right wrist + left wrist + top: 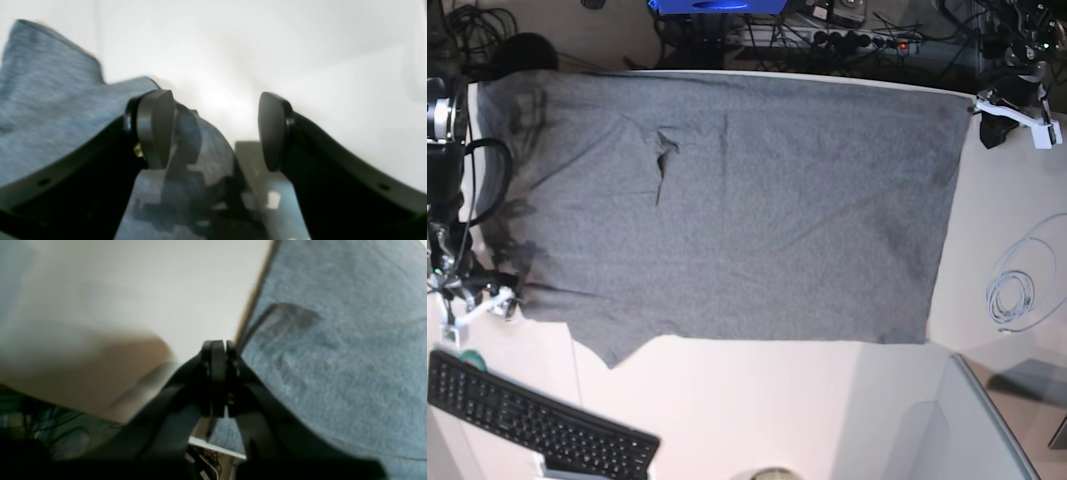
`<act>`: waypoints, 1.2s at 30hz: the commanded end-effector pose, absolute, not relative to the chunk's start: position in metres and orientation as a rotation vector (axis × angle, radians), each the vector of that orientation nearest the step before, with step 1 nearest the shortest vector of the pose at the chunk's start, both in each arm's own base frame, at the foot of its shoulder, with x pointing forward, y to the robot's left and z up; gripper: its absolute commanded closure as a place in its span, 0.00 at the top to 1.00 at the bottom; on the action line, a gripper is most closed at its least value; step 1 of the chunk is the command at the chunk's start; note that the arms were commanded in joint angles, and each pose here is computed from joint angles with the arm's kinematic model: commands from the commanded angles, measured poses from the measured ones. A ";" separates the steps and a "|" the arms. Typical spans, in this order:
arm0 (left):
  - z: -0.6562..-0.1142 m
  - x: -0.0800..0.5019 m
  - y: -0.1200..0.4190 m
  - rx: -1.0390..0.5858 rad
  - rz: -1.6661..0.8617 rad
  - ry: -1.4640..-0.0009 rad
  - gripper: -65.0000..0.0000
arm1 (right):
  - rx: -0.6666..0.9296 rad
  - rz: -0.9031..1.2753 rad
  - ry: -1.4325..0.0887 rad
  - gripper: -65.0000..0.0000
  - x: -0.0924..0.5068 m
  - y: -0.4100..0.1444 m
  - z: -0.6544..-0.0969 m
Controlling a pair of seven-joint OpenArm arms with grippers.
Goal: Layout the t-shirt on the table in an organized manner, then fold the t-shirt properly
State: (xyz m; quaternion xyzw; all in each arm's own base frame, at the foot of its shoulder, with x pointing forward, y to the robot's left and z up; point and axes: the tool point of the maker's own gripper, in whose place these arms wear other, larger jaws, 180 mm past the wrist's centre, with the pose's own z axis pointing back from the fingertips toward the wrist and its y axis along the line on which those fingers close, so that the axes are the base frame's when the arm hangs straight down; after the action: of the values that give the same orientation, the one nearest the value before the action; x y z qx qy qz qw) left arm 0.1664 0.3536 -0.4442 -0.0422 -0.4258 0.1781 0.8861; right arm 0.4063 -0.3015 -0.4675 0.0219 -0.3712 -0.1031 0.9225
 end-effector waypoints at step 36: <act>-0.431 0.179 0.357 -0.089 0.357 -0.941 0.00 | 0.112 -0.130 -0.651 0.01 0.331 -0.267 -0.418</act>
State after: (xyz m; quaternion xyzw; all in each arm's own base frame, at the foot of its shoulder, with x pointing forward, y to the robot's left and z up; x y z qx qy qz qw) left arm 0.1703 0.3491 -0.4453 -0.0487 -0.4281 0.1782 0.8846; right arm 0.3166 -0.2578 -0.4354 0.0607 -0.2899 -0.0667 0.9528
